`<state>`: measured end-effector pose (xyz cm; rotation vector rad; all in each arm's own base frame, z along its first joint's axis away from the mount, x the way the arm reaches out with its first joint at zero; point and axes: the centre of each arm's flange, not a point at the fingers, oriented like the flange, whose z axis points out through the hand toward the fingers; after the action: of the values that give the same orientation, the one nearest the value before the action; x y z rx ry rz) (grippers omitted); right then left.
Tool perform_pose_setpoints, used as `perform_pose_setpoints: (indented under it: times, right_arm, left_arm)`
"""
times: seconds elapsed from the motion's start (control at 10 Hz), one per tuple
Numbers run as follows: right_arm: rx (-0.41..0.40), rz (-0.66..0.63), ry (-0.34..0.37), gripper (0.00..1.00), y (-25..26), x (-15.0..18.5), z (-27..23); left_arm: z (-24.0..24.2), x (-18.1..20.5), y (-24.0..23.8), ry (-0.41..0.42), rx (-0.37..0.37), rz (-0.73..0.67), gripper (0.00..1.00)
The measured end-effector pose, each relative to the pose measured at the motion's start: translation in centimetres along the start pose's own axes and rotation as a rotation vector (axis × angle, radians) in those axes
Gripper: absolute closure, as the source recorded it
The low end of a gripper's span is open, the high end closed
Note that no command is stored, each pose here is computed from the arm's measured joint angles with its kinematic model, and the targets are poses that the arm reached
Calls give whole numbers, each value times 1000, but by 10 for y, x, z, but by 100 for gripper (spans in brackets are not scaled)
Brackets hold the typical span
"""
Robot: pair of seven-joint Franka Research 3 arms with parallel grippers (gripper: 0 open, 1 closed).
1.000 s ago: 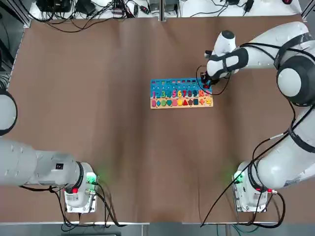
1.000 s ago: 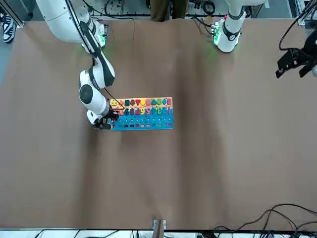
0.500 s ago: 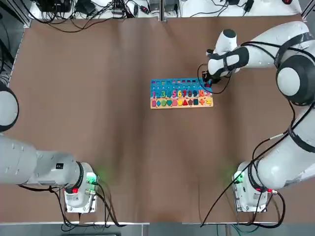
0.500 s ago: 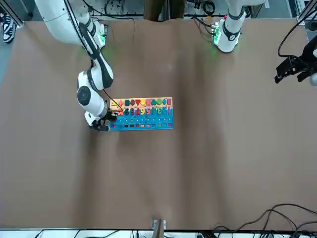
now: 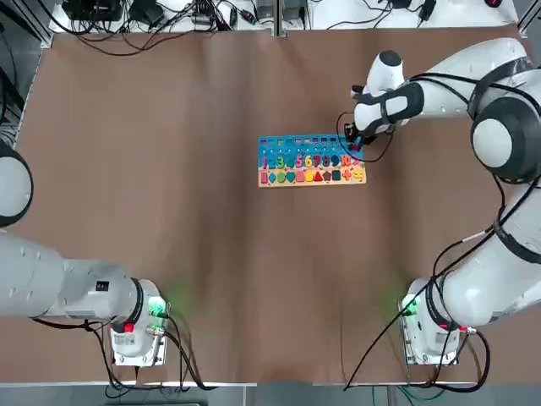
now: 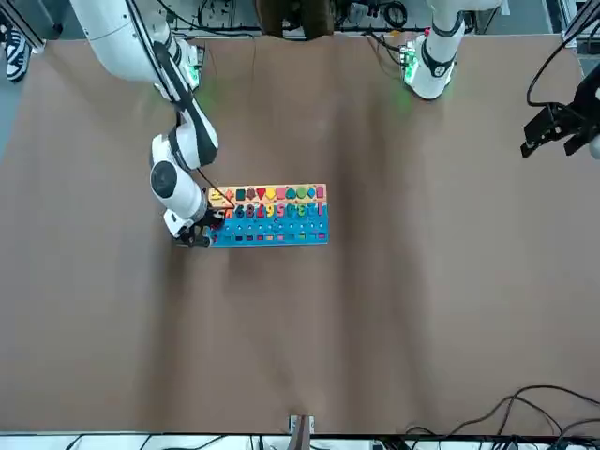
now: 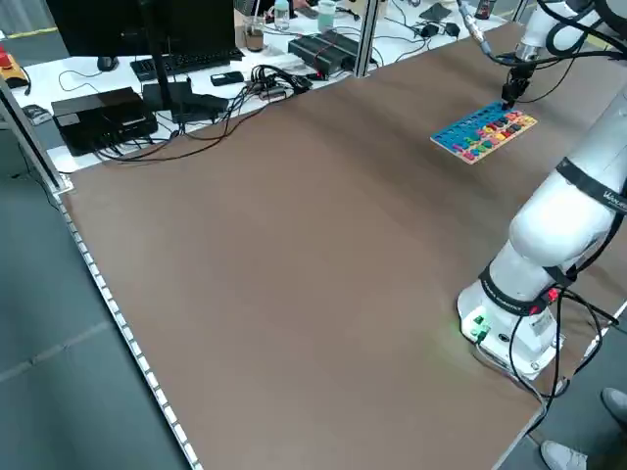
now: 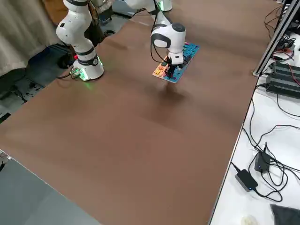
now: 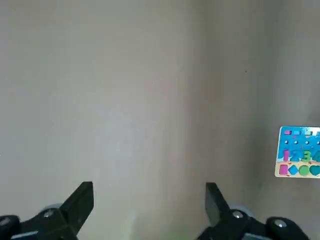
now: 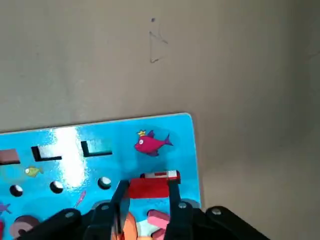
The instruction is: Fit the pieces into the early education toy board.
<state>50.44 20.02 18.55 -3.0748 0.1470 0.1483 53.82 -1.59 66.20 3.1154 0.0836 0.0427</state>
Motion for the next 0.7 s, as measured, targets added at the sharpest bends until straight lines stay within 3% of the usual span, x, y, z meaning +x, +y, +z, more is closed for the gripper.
perform_pose_setpoints:
  times: [0.7]
  right_arm:
    - [-5, 10, 8, 64, 4, 3, 2]
  left_arm:
    - [-1, 1, -15, 3, 13, -25, 1]
